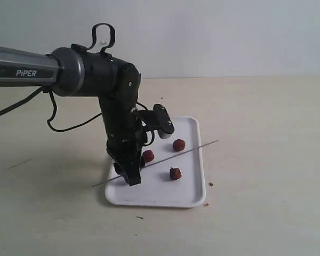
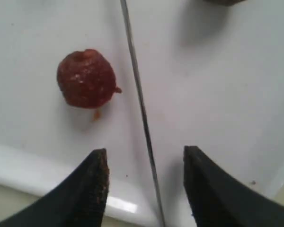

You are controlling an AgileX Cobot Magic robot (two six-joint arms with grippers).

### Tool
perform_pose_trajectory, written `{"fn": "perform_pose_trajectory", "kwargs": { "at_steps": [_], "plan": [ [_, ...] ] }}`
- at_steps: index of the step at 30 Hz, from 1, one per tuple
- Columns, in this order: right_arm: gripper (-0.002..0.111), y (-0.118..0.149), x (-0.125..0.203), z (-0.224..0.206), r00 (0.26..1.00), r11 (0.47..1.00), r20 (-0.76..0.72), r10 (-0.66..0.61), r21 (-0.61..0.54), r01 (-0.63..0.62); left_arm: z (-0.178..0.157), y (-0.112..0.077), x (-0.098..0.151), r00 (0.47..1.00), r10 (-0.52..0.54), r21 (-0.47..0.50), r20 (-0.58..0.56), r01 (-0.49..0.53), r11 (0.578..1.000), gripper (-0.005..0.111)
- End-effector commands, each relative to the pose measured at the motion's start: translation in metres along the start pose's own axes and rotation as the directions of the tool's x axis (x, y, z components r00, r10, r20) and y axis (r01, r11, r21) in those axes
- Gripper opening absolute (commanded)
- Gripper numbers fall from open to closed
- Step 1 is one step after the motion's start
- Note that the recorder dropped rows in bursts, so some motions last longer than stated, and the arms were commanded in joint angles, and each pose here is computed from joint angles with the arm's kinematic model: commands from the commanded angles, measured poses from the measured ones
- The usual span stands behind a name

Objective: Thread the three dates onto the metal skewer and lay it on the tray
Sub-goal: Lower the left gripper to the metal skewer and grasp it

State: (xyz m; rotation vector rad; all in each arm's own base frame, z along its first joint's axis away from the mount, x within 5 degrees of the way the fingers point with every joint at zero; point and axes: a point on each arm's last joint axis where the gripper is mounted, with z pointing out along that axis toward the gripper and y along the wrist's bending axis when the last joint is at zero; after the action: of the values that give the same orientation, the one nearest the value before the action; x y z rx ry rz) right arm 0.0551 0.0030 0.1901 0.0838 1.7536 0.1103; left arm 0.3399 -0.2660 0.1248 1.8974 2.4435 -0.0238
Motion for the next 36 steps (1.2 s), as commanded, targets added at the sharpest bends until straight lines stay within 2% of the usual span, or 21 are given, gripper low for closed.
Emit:
{"fn": "perform_pose_trajectory", "kwargs": {
  "at_steps": [1, 6, 8, 15, 26, 31, 36],
  "plan": [
    [0.0, 0.0, 0.0, 0.0, 1.0, 1.0, 0.011, -0.002, 0.004, 0.002, 0.009, 0.002, -0.004, 1.0, -0.002, -0.008, 0.022, 0.002, 1.0, 0.05],
    [0.0, 0.0, 0.0, 0.0, 1.0, 1.0, 0.011, -0.002, 0.004, 0.002, 0.01, 0.002, -0.004, 1.0, -0.005, -0.003, 0.023, 0.005, 1.0, 0.05],
    [0.0, 0.0, 0.0, 0.0, 1.0, 1.0, 0.011, -0.002, 0.004, 0.002, 0.01, 0.002, -0.004, 1.0, -0.006, -0.001, 0.024, 0.006, 1.0, 0.046],
    [0.0, 0.0, 0.0, 0.0, 1.0, 1.0, 0.011, -0.002, 0.004, 0.002, 0.01, 0.002, -0.004, 1.0, -0.009, -0.001, 0.024, 0.009, 1.0, 0.0],
    [0.0, 0.0, 0.0, 0.0, 1.0, 1.0, 0.011, -0.002, 0.004, 0.002, 0.003, 0.0, -0.006, 0.998, 0.048, -0.009, 0.038, -0.048, 0.999, 0.0],
    [0.0, 0.0, 0.0, 0.0, 1.0, 1.0, 0.011, -0.002, 0.004, 0.002, -0.024, -0.008, -0.014, 0.987, 0.054, 0.017, 0.154, -0.057, 0.998, 0.0],
    [0.0, 0.0, 0.0, 0.0, 1.0, 1.0, 0.011, -0.002, 0.004, 0.002, -0.059, -0.013, -0.016, 0.966, 0.078, -0.003, 0.247, -0.079, 0.997, 0.0]
  ]
}}
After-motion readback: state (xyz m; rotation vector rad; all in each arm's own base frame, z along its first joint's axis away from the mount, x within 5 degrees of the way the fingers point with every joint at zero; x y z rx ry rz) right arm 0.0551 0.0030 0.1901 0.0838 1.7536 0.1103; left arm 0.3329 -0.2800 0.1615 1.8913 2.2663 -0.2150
